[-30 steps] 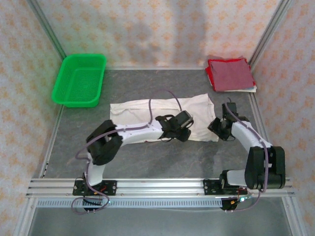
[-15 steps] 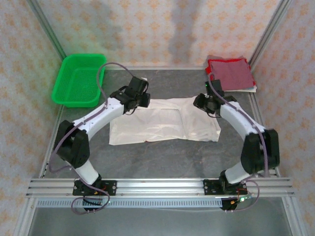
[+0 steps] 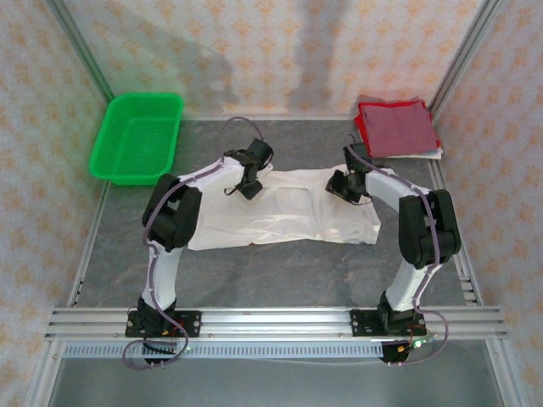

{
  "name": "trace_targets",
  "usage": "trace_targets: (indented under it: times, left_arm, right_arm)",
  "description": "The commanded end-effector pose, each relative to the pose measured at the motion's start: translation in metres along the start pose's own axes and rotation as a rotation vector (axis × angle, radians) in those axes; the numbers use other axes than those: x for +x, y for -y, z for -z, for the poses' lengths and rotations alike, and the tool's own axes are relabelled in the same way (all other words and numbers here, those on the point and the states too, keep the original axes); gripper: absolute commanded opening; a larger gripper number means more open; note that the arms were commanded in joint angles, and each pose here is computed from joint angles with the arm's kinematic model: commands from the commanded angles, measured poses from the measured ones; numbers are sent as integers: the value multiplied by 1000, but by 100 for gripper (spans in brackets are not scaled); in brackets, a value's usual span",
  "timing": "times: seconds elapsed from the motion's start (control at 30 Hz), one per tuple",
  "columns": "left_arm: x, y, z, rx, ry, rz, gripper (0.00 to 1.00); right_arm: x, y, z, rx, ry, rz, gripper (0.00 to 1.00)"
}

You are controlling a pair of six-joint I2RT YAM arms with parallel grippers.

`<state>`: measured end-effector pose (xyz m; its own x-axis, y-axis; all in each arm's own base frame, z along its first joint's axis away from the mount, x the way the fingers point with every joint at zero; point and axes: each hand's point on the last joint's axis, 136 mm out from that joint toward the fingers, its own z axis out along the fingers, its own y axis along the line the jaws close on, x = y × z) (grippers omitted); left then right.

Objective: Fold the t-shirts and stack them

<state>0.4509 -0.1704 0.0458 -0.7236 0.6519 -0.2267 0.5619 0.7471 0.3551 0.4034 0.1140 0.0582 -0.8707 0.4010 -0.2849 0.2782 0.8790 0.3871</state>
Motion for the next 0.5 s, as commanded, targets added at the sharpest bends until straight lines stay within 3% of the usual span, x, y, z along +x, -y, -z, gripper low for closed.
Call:
trace_targets:
  times: [0.0,0.1,0.47]
  left_arm:
    - [-16,-13,8,-60,11,-109,51]
    - [-21,-13,1,-58,18,-132,45]
    - [-29,-10,-18,-43,14,-186,44]
  right_arm:
    - [1,10,-3,5,7,-27,33]
    - [3,16,-3,4,6,-43,33]
    - [5,30,-1,7,7,-77,32]
